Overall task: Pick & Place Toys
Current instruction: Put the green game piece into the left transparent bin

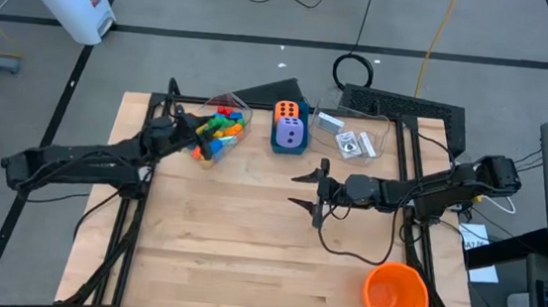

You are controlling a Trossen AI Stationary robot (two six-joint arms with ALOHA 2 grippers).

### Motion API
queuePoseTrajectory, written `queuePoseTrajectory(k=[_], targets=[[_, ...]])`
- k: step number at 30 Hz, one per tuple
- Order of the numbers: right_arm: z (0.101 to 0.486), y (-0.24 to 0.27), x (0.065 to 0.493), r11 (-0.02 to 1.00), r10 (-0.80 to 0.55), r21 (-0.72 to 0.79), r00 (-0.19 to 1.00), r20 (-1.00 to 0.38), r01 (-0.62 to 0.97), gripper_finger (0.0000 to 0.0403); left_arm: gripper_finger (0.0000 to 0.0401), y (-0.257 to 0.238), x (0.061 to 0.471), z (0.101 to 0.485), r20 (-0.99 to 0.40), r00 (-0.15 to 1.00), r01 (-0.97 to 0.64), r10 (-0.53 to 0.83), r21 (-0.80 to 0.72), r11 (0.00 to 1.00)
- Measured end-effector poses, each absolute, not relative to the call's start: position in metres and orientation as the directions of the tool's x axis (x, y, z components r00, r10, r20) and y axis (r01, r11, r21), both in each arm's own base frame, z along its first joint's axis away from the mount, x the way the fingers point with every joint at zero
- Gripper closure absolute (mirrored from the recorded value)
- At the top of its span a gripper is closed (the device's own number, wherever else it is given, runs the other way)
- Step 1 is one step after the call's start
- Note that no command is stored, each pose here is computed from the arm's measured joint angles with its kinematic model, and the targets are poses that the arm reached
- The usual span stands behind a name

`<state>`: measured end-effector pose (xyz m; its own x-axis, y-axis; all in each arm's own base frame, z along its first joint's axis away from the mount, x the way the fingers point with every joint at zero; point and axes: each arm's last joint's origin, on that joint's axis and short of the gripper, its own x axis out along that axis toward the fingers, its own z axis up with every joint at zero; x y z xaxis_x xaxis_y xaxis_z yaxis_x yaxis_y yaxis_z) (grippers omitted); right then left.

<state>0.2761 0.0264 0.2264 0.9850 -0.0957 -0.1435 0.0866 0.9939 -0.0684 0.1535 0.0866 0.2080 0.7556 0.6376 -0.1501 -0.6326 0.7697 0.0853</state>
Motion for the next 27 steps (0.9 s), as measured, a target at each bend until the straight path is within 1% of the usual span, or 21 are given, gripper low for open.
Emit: queuePoseTrajectory(k=[4, 6, 12, 17, 27], targets=[[0.226, 0.026, 0.276, 0.994, -0.096, -0.069, 0.985, -0.143, 0.087, 0.0149, 0.0265, 0.096, 0.154, 0.196, -0.177, 0.731, -0.66, 0.659, 0.059, 0.749], [0.226, 0.026, 0.276, 0.994, -0.096, -0.069, 0.985, -0.143, 0.087, 0.0149, 0.0265, 0.099, 0.157, 0.189, -0.209, 0.721, -0.665, 0.661, 0.06, 0.745], [0.226, 0.026, 0.276, 0.994, -0.096, -0.069, 0.984, -0.147, 0.087, 0.0149, 0.0265, 0.108, 0.167, 0.175, -0.234, 0.704, -0.676, 0.67, 0.07, 0.734], [0.224, 0.026, 0.276, 0.995, -0.096, -0.049, 0.981, -0.169, 0.089, 0.0149, 0.0265, 0.112, 0.173, 0.164, -0.275, 0.694, -0.675, 0.665, 0.073, 0.734], [0.224, 0.026, 0.276, 0.995, -0.094, -0.047, 0.981, -0.17, 0.087, 0.0149, 0.0265, 0.115, 0.178, 0.145, -0.36, 0.67, -0.677, 0.649, 0.063, 0.734]])
